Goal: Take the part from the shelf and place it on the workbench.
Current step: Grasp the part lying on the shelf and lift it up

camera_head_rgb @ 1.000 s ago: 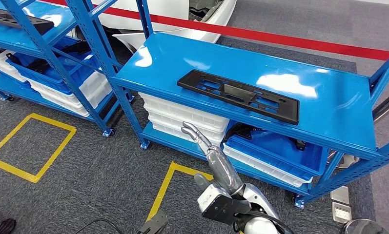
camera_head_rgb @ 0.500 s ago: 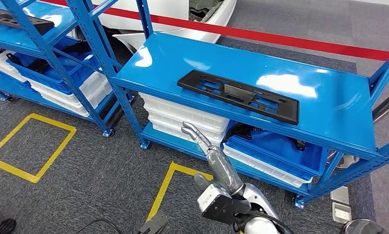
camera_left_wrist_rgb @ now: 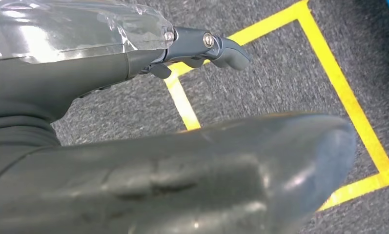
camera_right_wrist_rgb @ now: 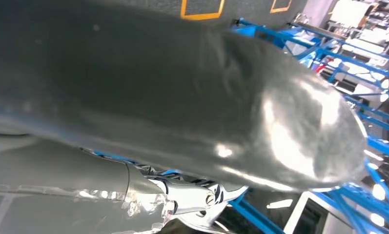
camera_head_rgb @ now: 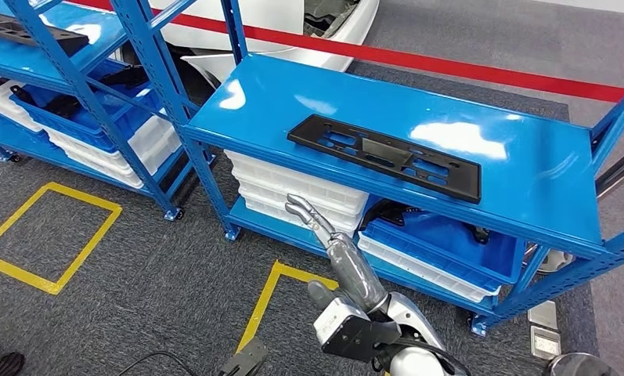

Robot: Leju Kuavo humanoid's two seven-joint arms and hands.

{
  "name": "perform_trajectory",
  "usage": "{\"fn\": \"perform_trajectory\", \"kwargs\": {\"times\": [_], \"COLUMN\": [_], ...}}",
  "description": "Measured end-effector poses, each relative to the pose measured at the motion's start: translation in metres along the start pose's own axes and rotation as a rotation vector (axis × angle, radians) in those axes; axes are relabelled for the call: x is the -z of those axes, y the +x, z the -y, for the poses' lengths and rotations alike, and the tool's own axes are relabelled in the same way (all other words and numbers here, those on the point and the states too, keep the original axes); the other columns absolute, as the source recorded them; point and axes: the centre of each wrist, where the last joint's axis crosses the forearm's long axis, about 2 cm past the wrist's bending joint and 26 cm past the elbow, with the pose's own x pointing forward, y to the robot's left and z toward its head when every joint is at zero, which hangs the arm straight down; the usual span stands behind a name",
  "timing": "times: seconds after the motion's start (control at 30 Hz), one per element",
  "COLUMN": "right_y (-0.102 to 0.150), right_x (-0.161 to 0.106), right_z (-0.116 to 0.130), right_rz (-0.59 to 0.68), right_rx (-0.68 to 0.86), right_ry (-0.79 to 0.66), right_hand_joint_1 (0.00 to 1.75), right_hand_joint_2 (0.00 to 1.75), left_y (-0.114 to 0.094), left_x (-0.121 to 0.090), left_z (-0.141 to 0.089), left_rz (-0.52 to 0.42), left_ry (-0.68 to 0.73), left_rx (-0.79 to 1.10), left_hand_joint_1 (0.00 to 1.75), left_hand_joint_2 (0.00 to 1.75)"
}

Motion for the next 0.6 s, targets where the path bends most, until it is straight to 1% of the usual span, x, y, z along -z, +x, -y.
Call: {"fn": "perform_trajectory", "kwargs": {"times": [0.47, 0.6], "right_y": [-0.0002, -0.0006], "right_x": [-0.0011, -0.0017], "right_z": [-0.0022, -0.0024], "right_rz": [0.000, -0.002], "right_rx": [0.002, 0.001], "right_ry": [0.003, 0.004], "right_hand_joint_1": [0.00, 0.00], "right_hand_joint_2": [0.00, 0.00], "left_y": [0.0004, -0.0024], "left_x": [0.0004, -0.0021], "left_z": [-0.0008, 0.0003], "left_rz": [-0.003, -0.010], "left_ry": [0.017, 0.020], "left_rx": [0.009, 0.011], "left_hand_joint_1": [0.00, 0.00], "left_hand_joint_2": [0.00, 0.00]}}
